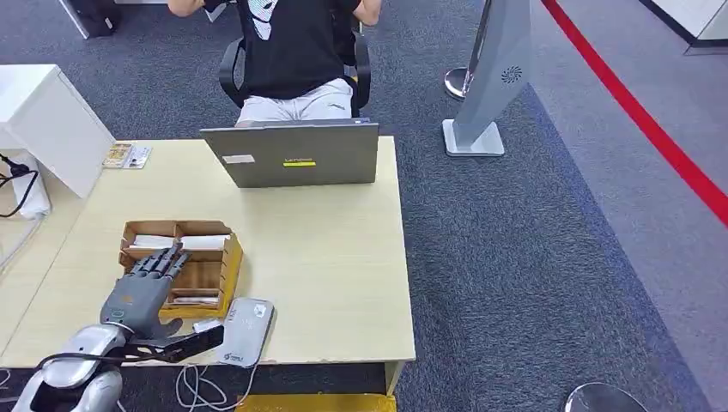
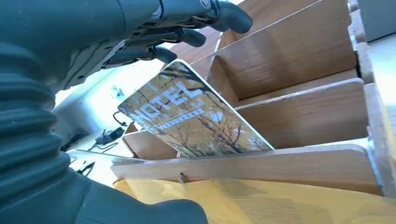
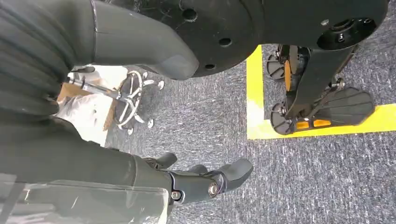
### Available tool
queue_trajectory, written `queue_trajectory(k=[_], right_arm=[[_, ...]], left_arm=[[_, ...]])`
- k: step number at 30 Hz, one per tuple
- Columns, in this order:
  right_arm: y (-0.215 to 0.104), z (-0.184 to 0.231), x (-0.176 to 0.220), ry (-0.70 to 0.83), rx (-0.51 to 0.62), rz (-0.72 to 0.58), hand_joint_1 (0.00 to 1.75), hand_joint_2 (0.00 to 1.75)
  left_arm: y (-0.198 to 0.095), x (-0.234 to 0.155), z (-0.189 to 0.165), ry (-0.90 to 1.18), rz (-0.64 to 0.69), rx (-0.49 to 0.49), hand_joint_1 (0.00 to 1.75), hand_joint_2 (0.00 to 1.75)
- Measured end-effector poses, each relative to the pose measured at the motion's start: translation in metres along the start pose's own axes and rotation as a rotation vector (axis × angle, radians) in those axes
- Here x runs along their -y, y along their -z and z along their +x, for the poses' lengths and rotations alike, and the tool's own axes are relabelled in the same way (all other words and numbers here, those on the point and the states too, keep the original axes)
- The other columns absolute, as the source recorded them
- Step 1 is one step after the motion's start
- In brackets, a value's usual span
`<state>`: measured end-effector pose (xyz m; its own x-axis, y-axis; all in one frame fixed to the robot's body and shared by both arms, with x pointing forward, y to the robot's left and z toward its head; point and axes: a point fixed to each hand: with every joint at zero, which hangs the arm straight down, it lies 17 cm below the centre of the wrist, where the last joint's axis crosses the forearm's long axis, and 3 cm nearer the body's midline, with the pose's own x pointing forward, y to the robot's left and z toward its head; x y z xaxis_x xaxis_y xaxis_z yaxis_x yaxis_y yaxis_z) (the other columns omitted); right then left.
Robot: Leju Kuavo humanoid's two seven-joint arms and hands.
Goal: Pass the card to the sensor for recognition and then transmit it.
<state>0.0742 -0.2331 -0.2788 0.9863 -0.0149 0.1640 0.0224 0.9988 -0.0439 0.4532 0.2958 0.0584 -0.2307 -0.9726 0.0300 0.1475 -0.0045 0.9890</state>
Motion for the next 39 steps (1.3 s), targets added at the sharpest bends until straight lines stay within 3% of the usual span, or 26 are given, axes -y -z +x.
queue_trajectory(k=[28, 39], right_arm=[[0.000, -0.001, 0.001, 0.053, -0.009, -0.007, 0.00, 1.75], [0.000, -0.003, 0.002, 0.069, -0.017, -0.013, 0.00, 1.75]], left_arm=[[-0.018, -0.014, 0.033, 0.136, 0.039, 0.101, 0.00, 1.75], [-0.026, -0.002, 0.018, 0.186, -0.005, 0.053, 0.00, 1.75]])
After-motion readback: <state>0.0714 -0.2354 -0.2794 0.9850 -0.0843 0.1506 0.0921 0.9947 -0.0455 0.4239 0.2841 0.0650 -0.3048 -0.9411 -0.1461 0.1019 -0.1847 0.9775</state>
